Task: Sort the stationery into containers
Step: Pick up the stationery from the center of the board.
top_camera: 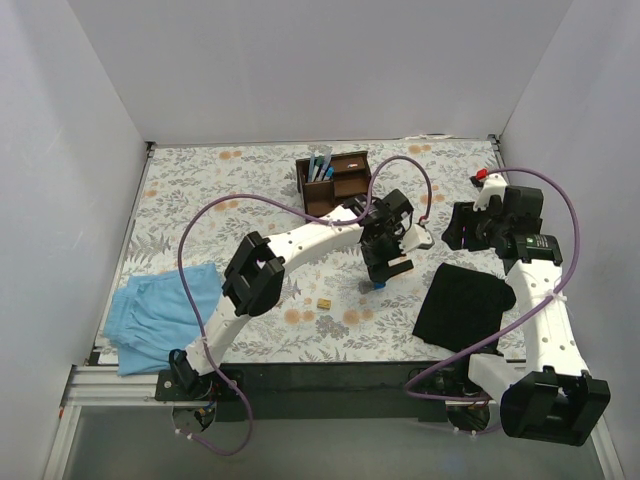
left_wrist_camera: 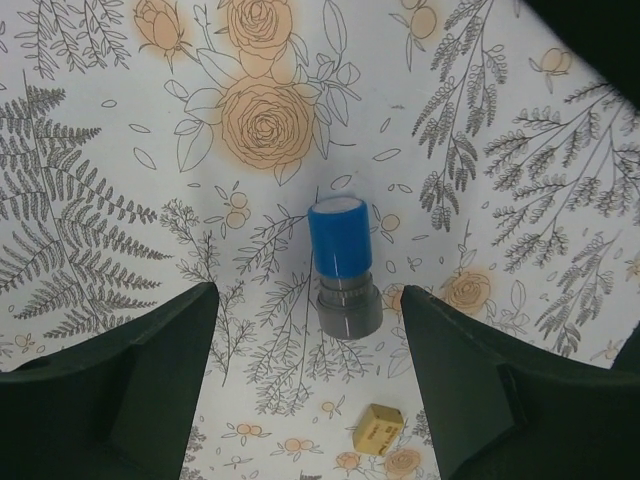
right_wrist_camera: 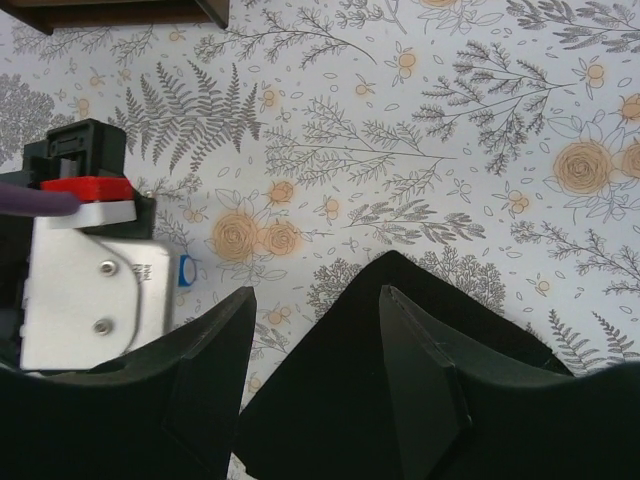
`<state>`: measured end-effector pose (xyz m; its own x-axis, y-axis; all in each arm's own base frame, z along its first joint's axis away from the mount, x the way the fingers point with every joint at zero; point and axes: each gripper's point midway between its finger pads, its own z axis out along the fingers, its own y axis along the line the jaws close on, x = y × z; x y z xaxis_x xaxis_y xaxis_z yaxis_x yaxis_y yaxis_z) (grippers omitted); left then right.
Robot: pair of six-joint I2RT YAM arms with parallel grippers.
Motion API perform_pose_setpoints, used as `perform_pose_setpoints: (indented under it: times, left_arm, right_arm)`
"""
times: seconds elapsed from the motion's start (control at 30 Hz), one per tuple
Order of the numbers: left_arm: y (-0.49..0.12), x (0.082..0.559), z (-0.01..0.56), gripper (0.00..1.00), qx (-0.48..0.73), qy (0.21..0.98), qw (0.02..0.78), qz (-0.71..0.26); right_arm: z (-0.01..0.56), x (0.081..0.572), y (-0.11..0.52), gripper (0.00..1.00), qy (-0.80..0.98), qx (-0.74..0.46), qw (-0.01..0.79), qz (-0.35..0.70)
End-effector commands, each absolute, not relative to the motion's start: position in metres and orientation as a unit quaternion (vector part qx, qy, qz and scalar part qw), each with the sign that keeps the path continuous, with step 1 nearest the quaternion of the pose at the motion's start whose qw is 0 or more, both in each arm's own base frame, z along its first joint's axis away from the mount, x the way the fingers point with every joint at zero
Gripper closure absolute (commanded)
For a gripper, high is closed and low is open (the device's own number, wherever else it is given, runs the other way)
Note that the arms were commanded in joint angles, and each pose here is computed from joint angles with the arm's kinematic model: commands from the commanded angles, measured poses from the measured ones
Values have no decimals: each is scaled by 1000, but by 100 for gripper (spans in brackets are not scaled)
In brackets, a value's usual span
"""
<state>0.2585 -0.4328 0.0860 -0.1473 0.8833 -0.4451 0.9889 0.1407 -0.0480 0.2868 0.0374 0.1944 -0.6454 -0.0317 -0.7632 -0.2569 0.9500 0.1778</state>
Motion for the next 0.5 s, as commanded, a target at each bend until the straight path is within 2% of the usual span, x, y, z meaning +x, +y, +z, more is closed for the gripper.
perform_pose_setpoints:
  times: [0.0, 0.47]
  left_arm:
    - [-433, 264, 85, 27, 634, 742, 158, -148]
    - [-432, 260, 51, 32, 638, 744, 131, -148]
  right_arm:
    - [208, 287, 42, 39, 884, -91, 436, 146]
    - [211, 290, 40, 39, 885, -66, 437, 149]
